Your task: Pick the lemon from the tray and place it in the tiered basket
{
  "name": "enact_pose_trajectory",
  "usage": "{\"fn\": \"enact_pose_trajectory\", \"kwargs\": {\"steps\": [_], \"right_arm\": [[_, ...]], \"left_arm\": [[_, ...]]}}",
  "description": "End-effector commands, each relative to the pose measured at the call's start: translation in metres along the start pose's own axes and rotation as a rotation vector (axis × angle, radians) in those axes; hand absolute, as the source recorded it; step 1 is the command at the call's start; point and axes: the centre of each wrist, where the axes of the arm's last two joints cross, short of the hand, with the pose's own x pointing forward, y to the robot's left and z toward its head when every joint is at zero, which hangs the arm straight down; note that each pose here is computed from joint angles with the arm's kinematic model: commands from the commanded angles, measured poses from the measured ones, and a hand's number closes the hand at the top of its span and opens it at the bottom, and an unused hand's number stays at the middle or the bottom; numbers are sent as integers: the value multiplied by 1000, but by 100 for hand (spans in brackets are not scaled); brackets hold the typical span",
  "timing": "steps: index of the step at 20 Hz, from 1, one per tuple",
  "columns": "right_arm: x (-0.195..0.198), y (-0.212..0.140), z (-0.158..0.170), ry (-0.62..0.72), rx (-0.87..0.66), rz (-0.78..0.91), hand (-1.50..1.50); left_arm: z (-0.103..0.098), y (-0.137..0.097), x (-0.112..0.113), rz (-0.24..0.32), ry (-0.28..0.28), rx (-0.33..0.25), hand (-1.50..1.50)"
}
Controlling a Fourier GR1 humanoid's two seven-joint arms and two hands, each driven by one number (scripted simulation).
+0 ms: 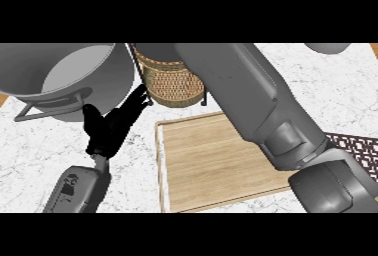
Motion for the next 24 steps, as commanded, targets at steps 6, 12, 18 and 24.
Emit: {"fn": "enact_pose_trajectory", "kwargs": {"steps": [6,12,18,24], "right_arm": [[-10,-7,-9,146,-85,-27,-150],[-48,-45,-8,126,103,17,-150],[-55,-112,-16,114,206,35,-150],[-76,-200,-3,91,219,30,-150]], "left_arm": [[24,20,-22,39,22,99,0],[38,42,-28,49,56,150,0],[42,43,-27,63,56,196,0],[50,39,-36,58,62,216,0]]}}
